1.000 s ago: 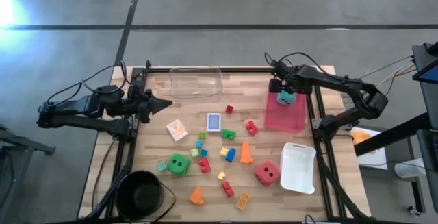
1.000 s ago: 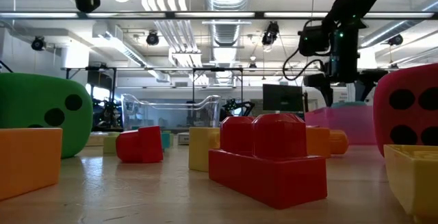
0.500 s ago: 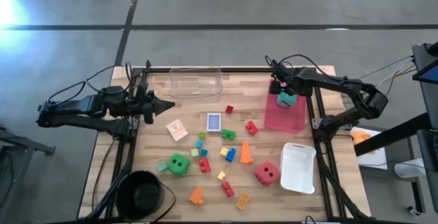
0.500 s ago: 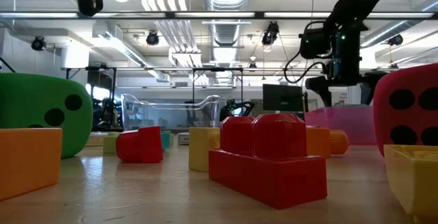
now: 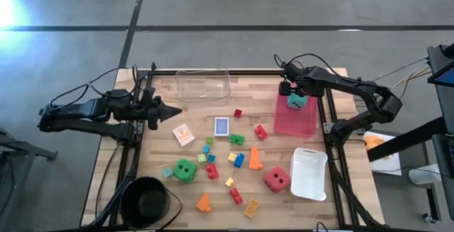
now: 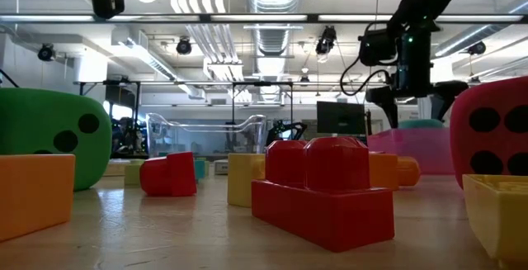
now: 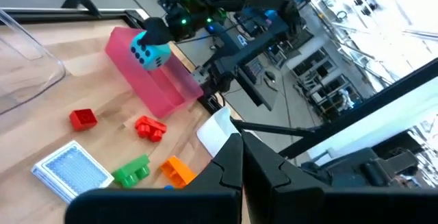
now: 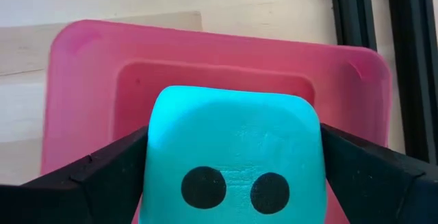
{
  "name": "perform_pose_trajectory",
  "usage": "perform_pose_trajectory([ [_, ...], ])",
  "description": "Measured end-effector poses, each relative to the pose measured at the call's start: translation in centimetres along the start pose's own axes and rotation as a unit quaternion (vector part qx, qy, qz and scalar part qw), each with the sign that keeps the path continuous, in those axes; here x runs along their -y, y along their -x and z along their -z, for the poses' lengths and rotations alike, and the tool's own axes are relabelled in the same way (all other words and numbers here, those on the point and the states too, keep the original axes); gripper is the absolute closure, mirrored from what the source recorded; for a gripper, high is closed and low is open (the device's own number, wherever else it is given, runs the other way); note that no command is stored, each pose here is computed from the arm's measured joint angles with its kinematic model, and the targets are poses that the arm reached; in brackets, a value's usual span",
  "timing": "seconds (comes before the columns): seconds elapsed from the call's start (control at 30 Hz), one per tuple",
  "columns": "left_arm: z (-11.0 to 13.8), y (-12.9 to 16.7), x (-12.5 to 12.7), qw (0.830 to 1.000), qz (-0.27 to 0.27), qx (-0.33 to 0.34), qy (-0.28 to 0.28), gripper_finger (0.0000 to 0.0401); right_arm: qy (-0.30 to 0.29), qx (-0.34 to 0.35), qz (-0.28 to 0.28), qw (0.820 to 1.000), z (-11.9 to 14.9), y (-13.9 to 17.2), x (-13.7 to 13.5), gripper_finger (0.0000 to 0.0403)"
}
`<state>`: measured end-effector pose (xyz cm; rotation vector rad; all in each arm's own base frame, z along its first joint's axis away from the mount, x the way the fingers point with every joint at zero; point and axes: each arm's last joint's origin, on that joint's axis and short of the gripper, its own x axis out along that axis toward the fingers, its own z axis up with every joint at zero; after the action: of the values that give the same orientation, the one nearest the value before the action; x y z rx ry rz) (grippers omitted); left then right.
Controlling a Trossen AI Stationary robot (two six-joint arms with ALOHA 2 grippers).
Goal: Pick & Place Toys
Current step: Put the blue dice into the red bin
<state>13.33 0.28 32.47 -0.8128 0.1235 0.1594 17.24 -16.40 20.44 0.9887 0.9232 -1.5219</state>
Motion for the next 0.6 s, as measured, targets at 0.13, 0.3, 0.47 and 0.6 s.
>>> perform_pose_trajectory([
  [0.13,0.0,0.0,0.0,1.0,0.0,0.0,0.007,0.0399,0.0,0.001,0.0,1.0,0.0,-0.01,-0.01,0.0019],
  [0.3,0.0,0.0,0.0,1.0,0.0,0.0,0.01,0.0399,-0.002,0.001,-0.002,1.0,0.03,0.01,-0.05,0.0019],
  [0.47,0.0,0.0,0.01,1.0,0.0,0.0,0.011,0.0399,0.02,0.001,-0.002,1.0,0.06,0.02,-0.07,0.0019],
  [0.6,0.0,0.0,0.01,1.0,0.0,0.0,0.011,0.0399,0.014,-0.008,-0.008,1.0,0.12,0.02,-0.1,0.0019],
])
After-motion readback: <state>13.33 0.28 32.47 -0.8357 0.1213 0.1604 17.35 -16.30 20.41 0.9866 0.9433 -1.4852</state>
